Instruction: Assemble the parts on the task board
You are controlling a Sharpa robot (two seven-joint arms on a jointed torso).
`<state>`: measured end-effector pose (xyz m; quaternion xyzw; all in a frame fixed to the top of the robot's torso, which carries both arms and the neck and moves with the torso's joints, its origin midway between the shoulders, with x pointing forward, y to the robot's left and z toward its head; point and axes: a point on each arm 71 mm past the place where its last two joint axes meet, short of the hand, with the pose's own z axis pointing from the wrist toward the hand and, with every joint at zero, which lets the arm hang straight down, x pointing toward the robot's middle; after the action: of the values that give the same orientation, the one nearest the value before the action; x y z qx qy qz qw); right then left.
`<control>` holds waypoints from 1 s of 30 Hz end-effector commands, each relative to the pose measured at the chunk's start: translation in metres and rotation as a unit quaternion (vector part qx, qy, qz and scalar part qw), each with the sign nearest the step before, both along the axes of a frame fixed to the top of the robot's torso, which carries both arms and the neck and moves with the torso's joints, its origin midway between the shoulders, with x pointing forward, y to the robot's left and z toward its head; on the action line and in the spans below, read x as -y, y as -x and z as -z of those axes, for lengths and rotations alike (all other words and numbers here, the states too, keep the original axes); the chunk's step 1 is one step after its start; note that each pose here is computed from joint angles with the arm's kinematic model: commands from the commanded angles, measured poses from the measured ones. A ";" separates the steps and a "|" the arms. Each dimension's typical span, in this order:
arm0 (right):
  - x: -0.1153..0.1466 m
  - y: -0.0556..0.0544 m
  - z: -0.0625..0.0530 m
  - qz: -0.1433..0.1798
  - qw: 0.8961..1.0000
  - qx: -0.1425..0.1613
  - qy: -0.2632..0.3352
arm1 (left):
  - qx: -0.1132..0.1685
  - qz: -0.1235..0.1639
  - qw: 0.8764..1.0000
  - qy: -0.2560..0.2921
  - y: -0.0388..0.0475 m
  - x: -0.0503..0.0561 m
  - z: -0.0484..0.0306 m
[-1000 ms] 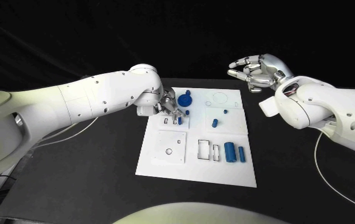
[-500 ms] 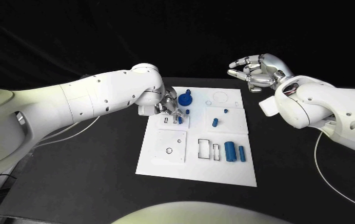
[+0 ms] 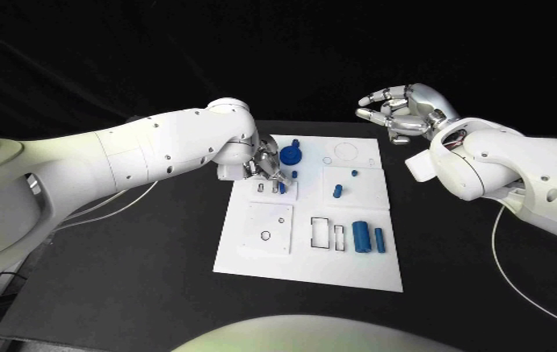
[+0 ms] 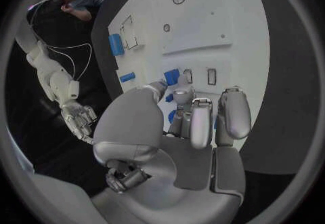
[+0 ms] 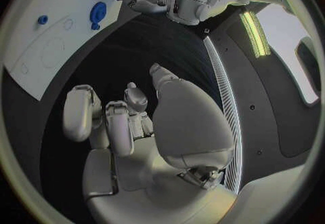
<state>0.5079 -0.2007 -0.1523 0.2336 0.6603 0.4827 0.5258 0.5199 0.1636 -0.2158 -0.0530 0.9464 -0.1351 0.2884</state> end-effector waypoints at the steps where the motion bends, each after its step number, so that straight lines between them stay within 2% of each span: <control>1: -0.002 0.000 0.001 -0.008 1.000 0.000 0.004 | -0.008 0.006 1.000 0.001 0.0008 0.002 0.0005; 18: -0.002 0.000 0.002 -0.008 1.000 -0.002 0.005 | -0.028 0.003 0.999 0.019 0.0025 0.002 0.0015; 30: -0.001 0.001 0.004 -0.008 1.000 -0.003 0.005 | -0.028 -0.009 0.999 0.037 0.0034 -0.002 0.0002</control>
<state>0.5079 -0.2005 -0.1557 0.2342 0.6628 0.4806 0.5243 0.5179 0.1683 -0.2170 -0.0708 0.9489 -0.1503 0.2682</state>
